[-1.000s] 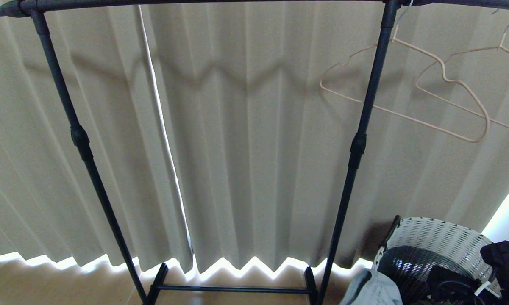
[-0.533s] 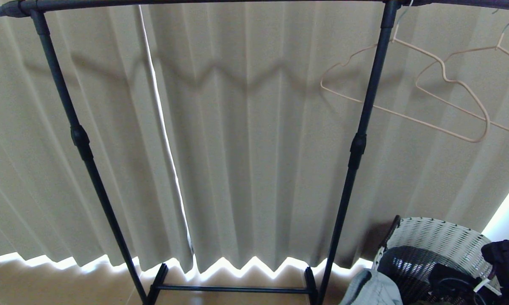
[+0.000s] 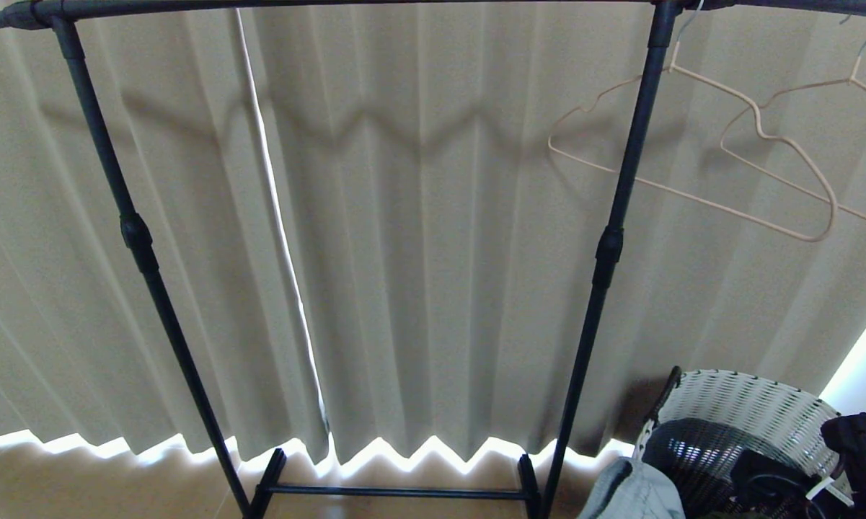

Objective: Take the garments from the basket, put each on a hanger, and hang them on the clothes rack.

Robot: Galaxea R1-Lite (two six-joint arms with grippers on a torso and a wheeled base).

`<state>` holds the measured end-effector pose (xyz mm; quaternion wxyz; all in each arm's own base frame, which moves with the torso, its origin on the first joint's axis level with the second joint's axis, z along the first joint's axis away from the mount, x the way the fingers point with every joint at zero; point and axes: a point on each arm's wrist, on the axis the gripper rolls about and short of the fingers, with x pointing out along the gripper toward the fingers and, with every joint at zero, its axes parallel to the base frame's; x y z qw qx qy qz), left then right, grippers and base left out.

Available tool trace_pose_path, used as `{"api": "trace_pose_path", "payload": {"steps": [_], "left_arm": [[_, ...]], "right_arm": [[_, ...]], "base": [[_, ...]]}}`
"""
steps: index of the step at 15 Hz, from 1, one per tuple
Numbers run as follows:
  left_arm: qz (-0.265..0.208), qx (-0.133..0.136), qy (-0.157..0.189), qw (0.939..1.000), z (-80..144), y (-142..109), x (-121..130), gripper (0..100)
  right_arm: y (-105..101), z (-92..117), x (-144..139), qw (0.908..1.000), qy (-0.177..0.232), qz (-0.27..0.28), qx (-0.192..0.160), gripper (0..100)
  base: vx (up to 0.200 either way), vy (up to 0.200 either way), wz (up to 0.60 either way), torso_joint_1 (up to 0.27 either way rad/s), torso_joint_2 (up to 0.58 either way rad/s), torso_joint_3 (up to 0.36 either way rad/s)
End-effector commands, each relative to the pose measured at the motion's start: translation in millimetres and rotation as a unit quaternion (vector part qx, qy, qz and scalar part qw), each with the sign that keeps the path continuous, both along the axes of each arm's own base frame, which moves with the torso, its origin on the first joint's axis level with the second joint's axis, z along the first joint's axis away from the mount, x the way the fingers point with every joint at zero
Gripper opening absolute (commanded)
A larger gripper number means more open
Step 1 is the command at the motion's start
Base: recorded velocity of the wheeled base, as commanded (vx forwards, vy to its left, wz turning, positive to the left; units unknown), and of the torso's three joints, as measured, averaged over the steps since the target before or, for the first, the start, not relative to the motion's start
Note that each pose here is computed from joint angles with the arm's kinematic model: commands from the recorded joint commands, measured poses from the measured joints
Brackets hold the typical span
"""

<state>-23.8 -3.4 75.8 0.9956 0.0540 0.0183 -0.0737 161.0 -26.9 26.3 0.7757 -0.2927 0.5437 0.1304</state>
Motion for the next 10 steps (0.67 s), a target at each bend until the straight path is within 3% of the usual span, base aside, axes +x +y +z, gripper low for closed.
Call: {"api": "trace_pose_path", "payload": {"steps": [1,4,6,9,10], "left_arm": [[0.001,-0.001,0.0,1.0,0,0,0,100],[0.001,-0.001,0.0,1.0,0,0,0,100],[0.001,-0.001,0.0,1.0,0,0,0,100],[0.0,-0.001,0.0,1.0,0,0,0,100],[0.0,-0.001,0.0,1.0,0,0,0,100]], "right_arm": [[0,0,-1,1.0,0.0,0.0,0.0,0],[1,9,-5,0.9997,-0.026,0.0,-0.001,0],[1,27,-20,0.996,-0.088,-0.007,0.015,0],[3,56,-46,0.977,-0.209,-0.009,0.044,0],[3,56,-46,0.977,-0.209,-0.009,0.044,0]], "base": [[0.0,0.0,0.0,0.0,0.0,0.0],[0.0,0.0,0.0,0.0,0.0,0.0],[0.0,0.0,0.0,0.0,0.0,0.0],[0.0,0.0,0.0,0.0,0.0,0.0],[0.0,0.0,0.0,0.0,0.0,0.0]]}}
